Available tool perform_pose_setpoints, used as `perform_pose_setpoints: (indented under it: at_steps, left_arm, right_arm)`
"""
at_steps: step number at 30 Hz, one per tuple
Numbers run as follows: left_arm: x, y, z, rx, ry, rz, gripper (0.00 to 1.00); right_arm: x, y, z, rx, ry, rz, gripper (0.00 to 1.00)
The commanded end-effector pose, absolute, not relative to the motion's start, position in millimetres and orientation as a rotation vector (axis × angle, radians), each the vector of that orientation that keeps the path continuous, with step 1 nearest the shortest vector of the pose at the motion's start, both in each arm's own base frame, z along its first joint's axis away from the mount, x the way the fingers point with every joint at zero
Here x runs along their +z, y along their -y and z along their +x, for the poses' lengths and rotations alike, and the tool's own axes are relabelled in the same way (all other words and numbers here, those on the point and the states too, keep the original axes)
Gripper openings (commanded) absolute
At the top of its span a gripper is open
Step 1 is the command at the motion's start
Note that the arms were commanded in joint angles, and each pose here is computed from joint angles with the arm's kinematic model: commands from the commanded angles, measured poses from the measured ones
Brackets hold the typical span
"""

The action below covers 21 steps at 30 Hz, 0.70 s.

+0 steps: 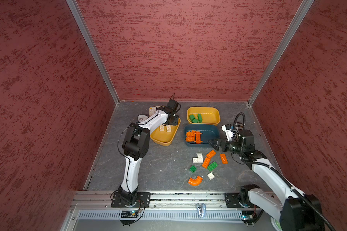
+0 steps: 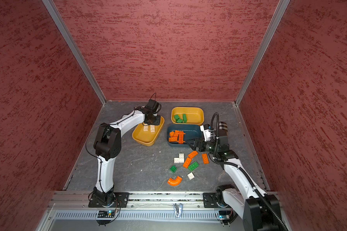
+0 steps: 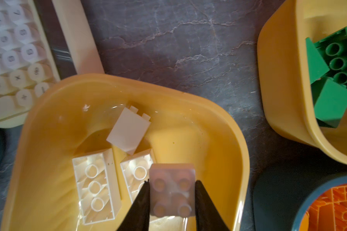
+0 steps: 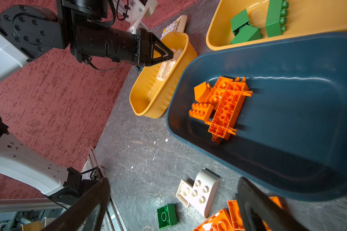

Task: Sort the legos into containers by color
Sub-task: Place the lego in the container.

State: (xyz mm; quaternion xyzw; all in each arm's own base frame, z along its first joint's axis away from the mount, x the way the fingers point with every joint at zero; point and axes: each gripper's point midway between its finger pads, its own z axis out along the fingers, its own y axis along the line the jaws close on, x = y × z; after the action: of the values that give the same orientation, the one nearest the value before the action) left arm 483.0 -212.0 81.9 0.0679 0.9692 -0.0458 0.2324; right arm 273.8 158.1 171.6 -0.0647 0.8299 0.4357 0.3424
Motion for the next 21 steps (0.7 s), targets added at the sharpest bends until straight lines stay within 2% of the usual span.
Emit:
perform_pose_setpoints:
  at_steps: [1,4,10,15,21]
  left_arm:
    - [81,215,488,-0.167,-2.684,0.183,0.37]
    - [83,217,486,-0.166,-2.68,0.192,0.5]
    - [114,233,459,-0.18,-2.638,0.262,0.68]
    - [140,256,411,-0.231,-2.599,0.354,0.69]
    - [139,275,337,-0.296,-2.635,0.418,0.7]
  right_arm:
    - [187,-155,280,1.091,-2.118,-0.193,0.99]
    - [185,-154,281,1.083,-2.126,-0.188,0.99]
    - [185,-155,282,1.085,-2.128,-0.187,0.99]
    - [186,-155,283,1.077,-2.128,-0.193,0.99]
    - [185,-154,283,1.062,-2.133,-0.2,0.99]
